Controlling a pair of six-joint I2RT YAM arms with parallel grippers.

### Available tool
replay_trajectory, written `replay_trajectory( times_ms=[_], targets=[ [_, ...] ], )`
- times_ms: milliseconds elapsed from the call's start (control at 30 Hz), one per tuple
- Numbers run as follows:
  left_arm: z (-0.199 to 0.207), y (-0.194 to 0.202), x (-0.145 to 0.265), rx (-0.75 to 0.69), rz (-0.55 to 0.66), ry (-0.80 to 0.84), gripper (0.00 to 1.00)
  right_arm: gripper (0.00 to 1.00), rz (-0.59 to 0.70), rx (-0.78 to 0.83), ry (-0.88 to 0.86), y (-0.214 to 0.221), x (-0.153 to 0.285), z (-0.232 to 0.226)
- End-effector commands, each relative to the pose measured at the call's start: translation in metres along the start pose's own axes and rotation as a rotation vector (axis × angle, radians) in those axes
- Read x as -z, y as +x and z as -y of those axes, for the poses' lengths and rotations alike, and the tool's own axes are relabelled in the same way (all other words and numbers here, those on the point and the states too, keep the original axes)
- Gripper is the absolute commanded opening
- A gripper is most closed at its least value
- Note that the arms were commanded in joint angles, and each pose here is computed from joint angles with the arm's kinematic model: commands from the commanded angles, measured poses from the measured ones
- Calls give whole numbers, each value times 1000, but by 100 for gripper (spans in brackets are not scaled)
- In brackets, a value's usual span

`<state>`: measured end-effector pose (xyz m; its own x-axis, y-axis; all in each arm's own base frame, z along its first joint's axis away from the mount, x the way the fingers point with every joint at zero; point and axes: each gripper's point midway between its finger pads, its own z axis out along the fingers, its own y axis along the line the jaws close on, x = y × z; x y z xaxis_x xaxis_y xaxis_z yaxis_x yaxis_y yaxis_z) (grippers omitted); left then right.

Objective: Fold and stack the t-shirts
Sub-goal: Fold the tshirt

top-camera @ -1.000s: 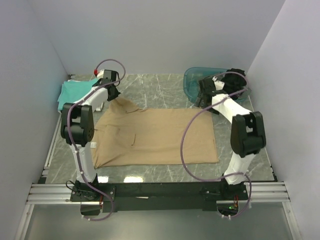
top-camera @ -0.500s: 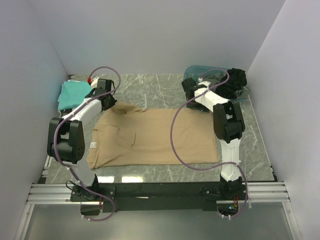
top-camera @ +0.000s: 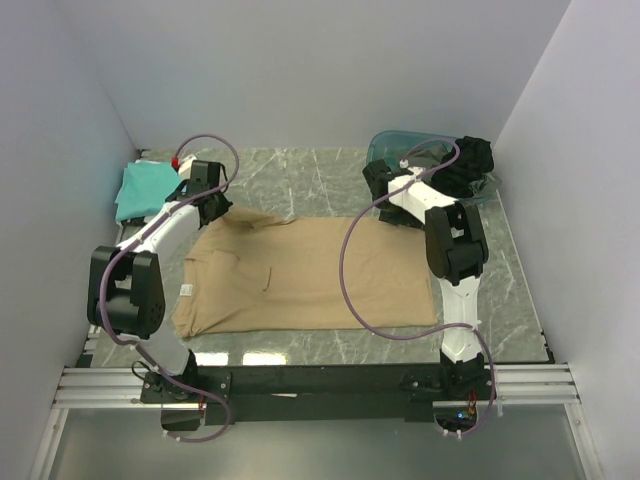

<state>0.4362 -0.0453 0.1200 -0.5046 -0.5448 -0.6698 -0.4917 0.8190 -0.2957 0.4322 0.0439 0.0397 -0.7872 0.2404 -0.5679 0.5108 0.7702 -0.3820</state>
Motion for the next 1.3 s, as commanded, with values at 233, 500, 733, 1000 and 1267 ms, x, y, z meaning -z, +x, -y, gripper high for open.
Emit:
replay_trajectory(
  times_ms=[233, 500, 733, 1000, 1267],
  targets=[
    [8, -15, 18, 40, 55, 45, 0, 87, -26, -68, -107, -6, 17, -12],
    [9, -13, 24, 47, 57, 71, 1, 85, 3, -270, -325, -39, 36, -60],
    [8, -11, 24, 41, 52, 67, 0, 85, 19, -269, -232, -37, 24, -50],
    [7, -11, 26, 44, 56, 70, 1, 84, -25, -214, -171, -23, 10, -55],
    [4, -14, 29, 47, 64, 57, 0, 81, -34, -154, -129, -7, 12, -51]
  ],
)
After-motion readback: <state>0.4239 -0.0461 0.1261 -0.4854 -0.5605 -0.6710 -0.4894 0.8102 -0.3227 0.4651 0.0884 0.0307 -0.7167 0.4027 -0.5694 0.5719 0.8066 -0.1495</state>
